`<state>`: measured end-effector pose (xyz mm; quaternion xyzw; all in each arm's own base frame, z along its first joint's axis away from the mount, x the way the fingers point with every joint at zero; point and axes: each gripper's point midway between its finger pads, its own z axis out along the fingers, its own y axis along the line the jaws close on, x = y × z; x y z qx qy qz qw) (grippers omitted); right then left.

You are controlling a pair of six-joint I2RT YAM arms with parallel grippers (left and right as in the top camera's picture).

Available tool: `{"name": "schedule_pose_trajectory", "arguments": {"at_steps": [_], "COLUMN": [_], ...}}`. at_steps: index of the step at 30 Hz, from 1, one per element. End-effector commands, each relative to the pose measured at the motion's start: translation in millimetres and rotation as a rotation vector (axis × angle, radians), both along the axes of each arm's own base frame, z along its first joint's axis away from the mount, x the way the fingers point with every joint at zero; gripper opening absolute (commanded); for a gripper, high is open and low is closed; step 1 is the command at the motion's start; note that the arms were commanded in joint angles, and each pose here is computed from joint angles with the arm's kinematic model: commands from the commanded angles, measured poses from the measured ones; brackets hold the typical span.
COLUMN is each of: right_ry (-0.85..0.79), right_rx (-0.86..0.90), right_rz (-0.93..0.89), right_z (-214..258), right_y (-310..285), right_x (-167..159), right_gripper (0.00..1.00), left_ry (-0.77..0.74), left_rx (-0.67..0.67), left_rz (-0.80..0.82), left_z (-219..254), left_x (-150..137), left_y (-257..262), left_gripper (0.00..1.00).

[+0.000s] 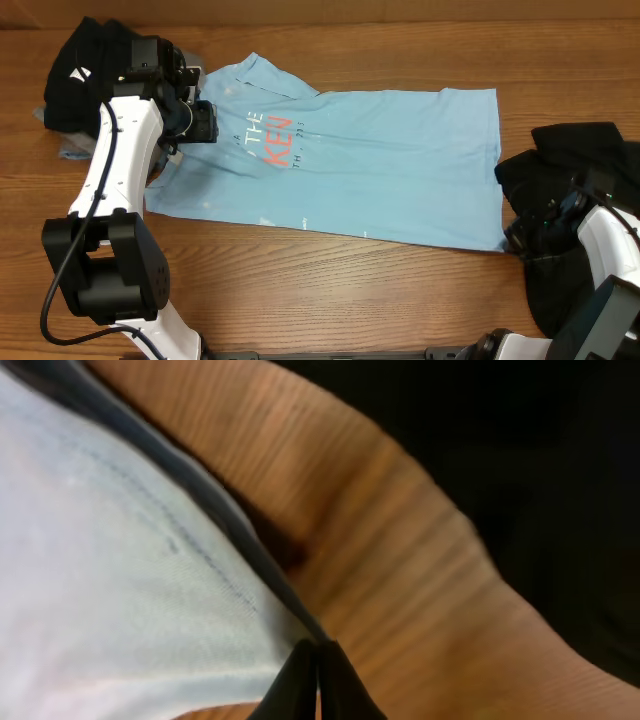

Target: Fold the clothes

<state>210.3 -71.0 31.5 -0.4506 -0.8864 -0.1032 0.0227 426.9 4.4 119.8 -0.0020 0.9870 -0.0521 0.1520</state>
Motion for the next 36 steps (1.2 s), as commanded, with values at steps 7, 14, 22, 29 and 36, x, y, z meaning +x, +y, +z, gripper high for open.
{"name": "schedule_pose_trajectory", "arguments": {"at_steps": [7, 14, 22, 29, 36], "right_ry": [-0.061, -0.368, -0.324, -0.136, -0.093], "right_rx": [-0.030, 0.126, 0.186, 0.173, 0.191], "right_rz": [-0.020, 0.152, 0.176, 0.081, -0.009], "right_z": [17.1, 79.7, 86.2, 39.3, 2.6], "right_y": [-10.7, 14.2, 33.7, 39.0, 46.9], "right_x": [18.6, 75.6, 62.0, 23.5, 6.3], "right_gripper": [0.27, 0.35, 0.34, 0.45, 0.46], "left_ry": [0.046, 0.227, 0.389, 0.371, 0.331], "left_rx": [0.019, 0.082, 0.094, 0.072, 0.084], "left_rz": [-0.044, 0.075, 0.276, 0.340, 0.345], "left_z": [0.6, -6.8, -45.3, -94.9, -106.3], "left_x": [-11.0, -52.5, -97.5, -110.7, -106.0], "left_y": [0.1, 16.0, 48.6, 70.0, 73.1], "left_gripper": [0.69, 0.70, 0.58, 0.68, 0.65]}}
